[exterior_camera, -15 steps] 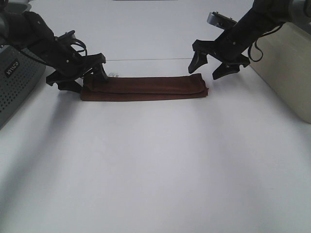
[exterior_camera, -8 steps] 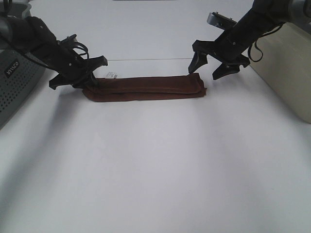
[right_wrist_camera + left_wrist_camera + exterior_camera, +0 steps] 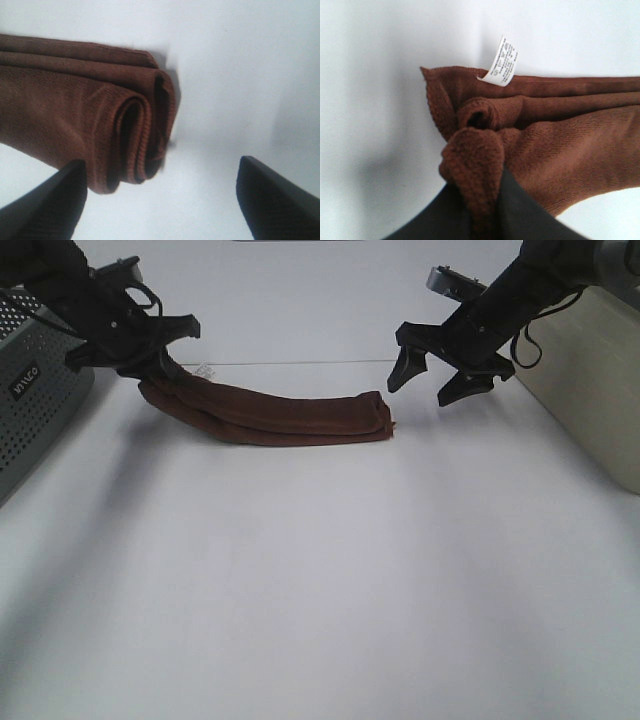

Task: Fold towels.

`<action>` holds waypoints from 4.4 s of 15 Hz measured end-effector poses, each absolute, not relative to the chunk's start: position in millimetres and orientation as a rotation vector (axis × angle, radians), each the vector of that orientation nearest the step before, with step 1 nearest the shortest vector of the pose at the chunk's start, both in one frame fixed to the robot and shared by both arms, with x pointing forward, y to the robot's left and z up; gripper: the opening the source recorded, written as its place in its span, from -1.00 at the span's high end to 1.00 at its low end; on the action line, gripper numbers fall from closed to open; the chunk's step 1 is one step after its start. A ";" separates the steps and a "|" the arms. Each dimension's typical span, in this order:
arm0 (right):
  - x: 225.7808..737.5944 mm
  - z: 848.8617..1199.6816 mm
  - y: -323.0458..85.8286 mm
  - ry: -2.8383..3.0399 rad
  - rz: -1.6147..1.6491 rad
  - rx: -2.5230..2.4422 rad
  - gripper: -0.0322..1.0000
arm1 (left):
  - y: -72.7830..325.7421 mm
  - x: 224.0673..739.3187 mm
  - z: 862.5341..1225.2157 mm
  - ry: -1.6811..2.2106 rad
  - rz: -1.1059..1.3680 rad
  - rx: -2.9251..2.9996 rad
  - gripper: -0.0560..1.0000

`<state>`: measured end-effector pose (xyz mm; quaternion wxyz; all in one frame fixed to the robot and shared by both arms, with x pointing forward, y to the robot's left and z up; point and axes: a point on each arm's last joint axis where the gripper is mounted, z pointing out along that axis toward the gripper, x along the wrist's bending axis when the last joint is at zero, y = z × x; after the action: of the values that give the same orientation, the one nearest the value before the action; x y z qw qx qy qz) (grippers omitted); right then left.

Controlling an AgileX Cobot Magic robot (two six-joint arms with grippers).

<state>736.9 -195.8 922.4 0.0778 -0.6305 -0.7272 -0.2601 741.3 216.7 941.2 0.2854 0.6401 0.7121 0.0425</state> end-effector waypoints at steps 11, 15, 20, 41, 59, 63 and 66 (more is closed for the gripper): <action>725.3 921.2 -194.4 -2.153 -0.652 -1.804 -0.55 | 135.4 729.7 976.2 1.873 -0.117 1.506 0.76; 723.5 921.1 -194.3 -2.149 -0.632 -1.791 -0.55 | 110.6 734.8 944.3 1.887 -0.183 1.406 0.27; 723.5 921.4 -193.7 -2.141 -0.639 -1.790 -0.55 | 91.6 736.0 938.5 1.891 -0.267 1.253 -0.22; 735.5 894.2 -99.6 -1.871 -1.134 -1.634 -0.55 | 175.1 746.5 1032.0 1.692 0.186 1.343 -0.25; 687.0 1040.4 -167.8 -2.335 -0.686 -1.727 -0.55 | 198.0 662.7 1119.2 1.721 0.228 1.875 -0.25; 638.4 1096.3 -190.8 -2.437 -0.640 -1.858 -0.55 | 211.4 622.0 1169.9 1.697 0.322 1.911 -0.25; 578.5 1123.7 -208.5 -2.493 -0.600 -1.887 -0.55 | 223.2 581.9 1199.4 1.656 0.418 1.903 -0.25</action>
<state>578.5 -208.5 1123.7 -0.0211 -0.5925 -0.7829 -0.1885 581.9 223.2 1199.4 0.2879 0.7127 0.6202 0.1566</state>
